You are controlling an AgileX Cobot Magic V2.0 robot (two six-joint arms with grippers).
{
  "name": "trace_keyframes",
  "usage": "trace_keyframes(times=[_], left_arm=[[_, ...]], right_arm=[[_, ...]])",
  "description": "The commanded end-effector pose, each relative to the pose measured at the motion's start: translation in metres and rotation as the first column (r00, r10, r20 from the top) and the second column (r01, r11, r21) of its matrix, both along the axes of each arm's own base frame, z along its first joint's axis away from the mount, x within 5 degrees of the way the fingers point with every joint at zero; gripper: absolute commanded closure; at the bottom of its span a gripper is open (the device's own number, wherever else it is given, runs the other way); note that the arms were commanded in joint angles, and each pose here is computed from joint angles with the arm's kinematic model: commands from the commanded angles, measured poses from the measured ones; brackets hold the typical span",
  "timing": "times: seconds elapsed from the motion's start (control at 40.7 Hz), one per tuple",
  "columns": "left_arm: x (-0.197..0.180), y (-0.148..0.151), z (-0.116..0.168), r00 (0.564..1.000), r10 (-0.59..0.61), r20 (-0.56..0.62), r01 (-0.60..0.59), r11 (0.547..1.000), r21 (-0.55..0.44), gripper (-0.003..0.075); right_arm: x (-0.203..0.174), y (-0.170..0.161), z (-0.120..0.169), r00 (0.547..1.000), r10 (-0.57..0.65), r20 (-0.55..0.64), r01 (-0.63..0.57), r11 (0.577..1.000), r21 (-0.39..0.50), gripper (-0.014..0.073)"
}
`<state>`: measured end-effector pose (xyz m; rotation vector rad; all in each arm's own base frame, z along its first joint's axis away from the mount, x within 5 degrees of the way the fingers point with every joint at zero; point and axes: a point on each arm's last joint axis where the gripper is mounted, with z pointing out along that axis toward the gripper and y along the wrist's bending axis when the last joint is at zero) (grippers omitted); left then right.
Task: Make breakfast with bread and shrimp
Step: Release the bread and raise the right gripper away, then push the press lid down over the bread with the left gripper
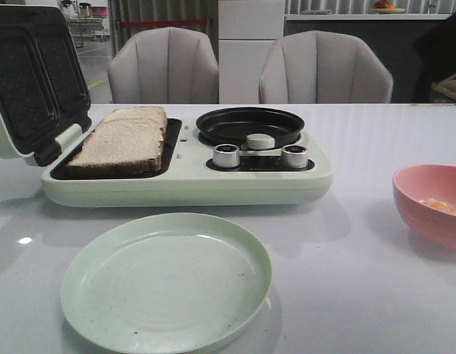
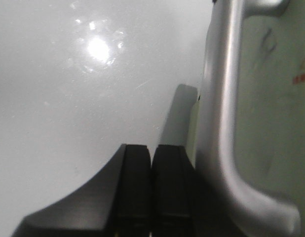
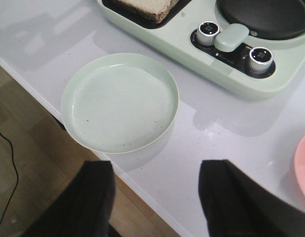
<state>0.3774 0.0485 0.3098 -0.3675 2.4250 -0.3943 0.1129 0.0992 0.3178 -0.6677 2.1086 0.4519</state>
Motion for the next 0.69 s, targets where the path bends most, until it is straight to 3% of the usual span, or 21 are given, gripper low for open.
trace_keyframes(times=[0.0, 0.295, 0.517, 0.664], left_arm=[[0.005, -0.005, 0.031, 0.989, 0.01, 0.148, -0.001, 0.998, -0.059, 0.062], [0.0, -0.048, 0.044, 0.949, -0.215, 0.232, 0.248, 0.961, -0.126, 0.062], [-0.014, -0.105, 0.051, 0.878, -0.413, 0.241, 0.444, 0.892, -0.089, 0.062], [-0.04, -0.156, 0.056, 0.799, -0.534, 0.277, 0.56, 0.828, -0.021, 0.062]], right_arm=[[0.002, 0.002, 0.016, 0.996, 0.0, 0.084, -0.006, 0.997, 0.072, 0.0106], [0.002, 0.002, 0.016, 0.996, 0.0, 0.084, -0.006, 0.997, 0.072, 0.0106], [0.002, 0.002, 0.016, 0.996, 0.0, 0.084, -0.006, 0.997, 0.072, 0.0106], [0.002, 0.002, 0.016, 0.996, 0.0, 0.084, -0.006, 0.997, 0.072, 0.0106]])
